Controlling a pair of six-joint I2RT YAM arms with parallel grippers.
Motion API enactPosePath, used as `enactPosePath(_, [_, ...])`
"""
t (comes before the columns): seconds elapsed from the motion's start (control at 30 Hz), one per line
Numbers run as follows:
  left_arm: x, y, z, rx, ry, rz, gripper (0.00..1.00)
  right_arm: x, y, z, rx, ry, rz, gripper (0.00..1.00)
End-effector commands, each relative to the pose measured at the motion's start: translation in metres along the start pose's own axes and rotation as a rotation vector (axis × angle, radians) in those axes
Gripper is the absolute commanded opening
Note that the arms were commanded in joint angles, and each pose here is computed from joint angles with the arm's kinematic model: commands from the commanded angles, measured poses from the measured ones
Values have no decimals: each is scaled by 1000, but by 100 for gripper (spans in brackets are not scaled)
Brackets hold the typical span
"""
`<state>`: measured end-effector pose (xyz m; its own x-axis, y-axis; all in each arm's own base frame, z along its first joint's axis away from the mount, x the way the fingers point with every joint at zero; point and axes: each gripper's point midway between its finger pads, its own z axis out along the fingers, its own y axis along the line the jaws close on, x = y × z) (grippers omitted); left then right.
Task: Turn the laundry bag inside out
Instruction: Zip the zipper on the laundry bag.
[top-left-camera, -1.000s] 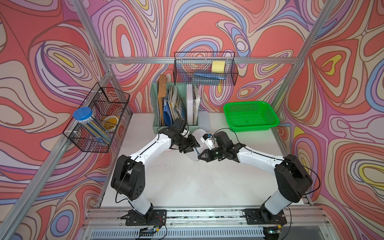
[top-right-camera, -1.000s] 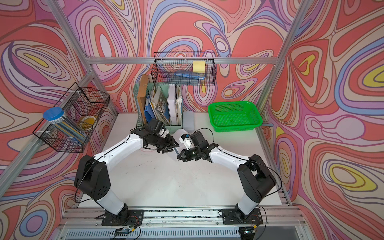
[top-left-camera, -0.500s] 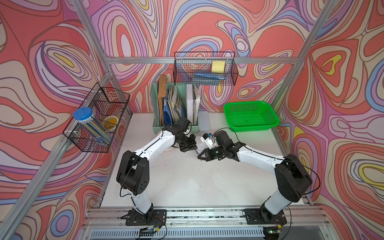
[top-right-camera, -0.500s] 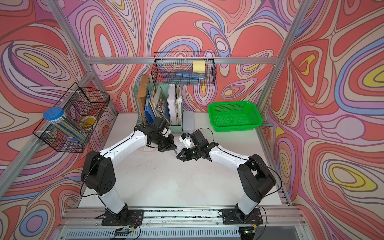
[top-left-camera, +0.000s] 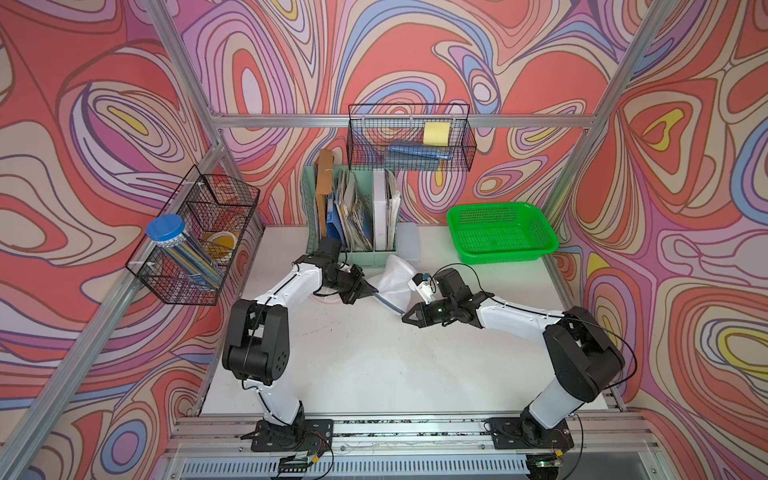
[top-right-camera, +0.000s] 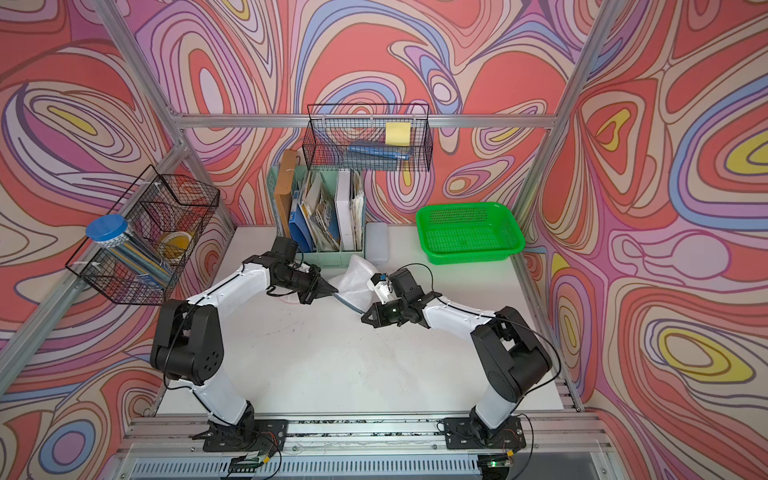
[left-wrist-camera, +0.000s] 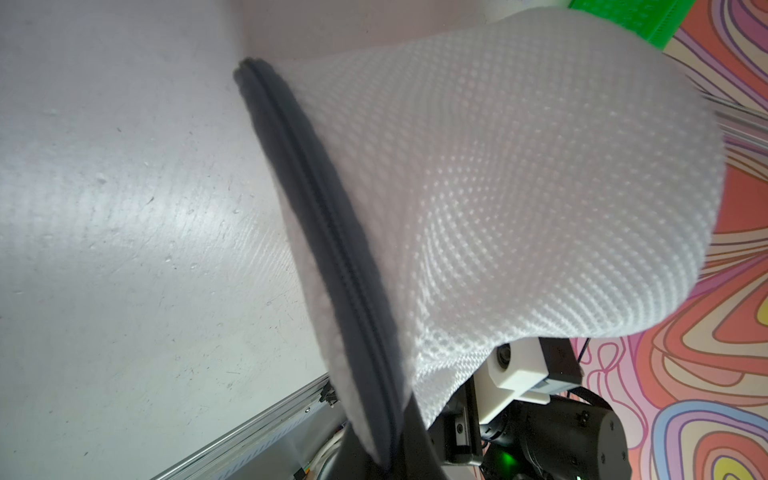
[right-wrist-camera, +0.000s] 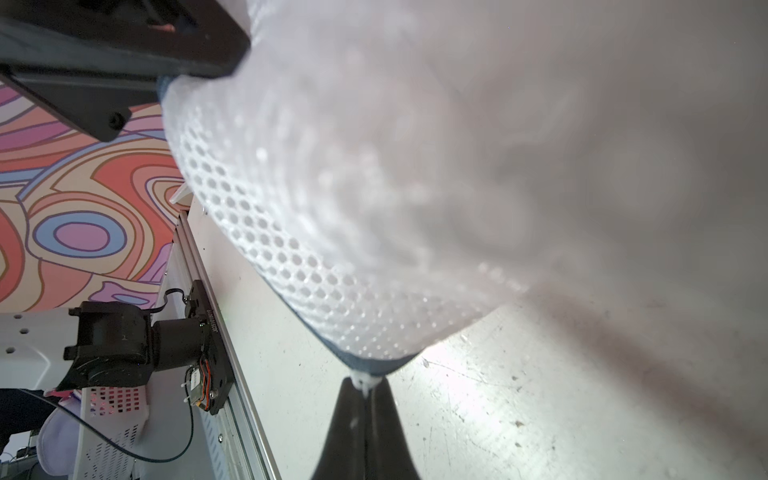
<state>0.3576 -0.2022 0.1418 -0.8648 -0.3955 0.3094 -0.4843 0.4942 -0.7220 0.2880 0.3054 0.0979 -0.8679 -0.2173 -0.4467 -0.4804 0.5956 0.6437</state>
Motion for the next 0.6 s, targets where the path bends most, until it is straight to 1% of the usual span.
enactPosePath(0.0, [-8,-18,-8,18,-70,146,42,14,-7,-1,22,75,54,0])
enactPosePath(0.03, [-3,-16,-8,-17,-73,183,47,7,-4,-2,19,62,51,0])
enactPosePath(0.07, [3,-12,-8,-61,-80,224,50,2,-1,-3,13,55,53,0])
enactPosePath(0.17, [23,-6,-11,-179,-124,357,52,-12,10,-5,-15,35,56,0])
enactPosePath(0.23, [37,-4,-7,-230,-141,431,52,-19,15,-7,-27,24,55,0])
enactPosePath(0.33, [48,3,4,-296,-151,481,52,-27,21,-9,-37,13,52,0])
enactPosePath(0.47, [52,6,14,-369,-175,514,51,-31,26,-9,-42,14,47,0])
enactPosePath(0.5, [54,5,15,-390,-183,531,52,-32,26,-10,-41,14,46,0])
enactPosePath(0.57, [51,5,8,-452,-225,547,58,-31,26,-10,-36,20,51,0])
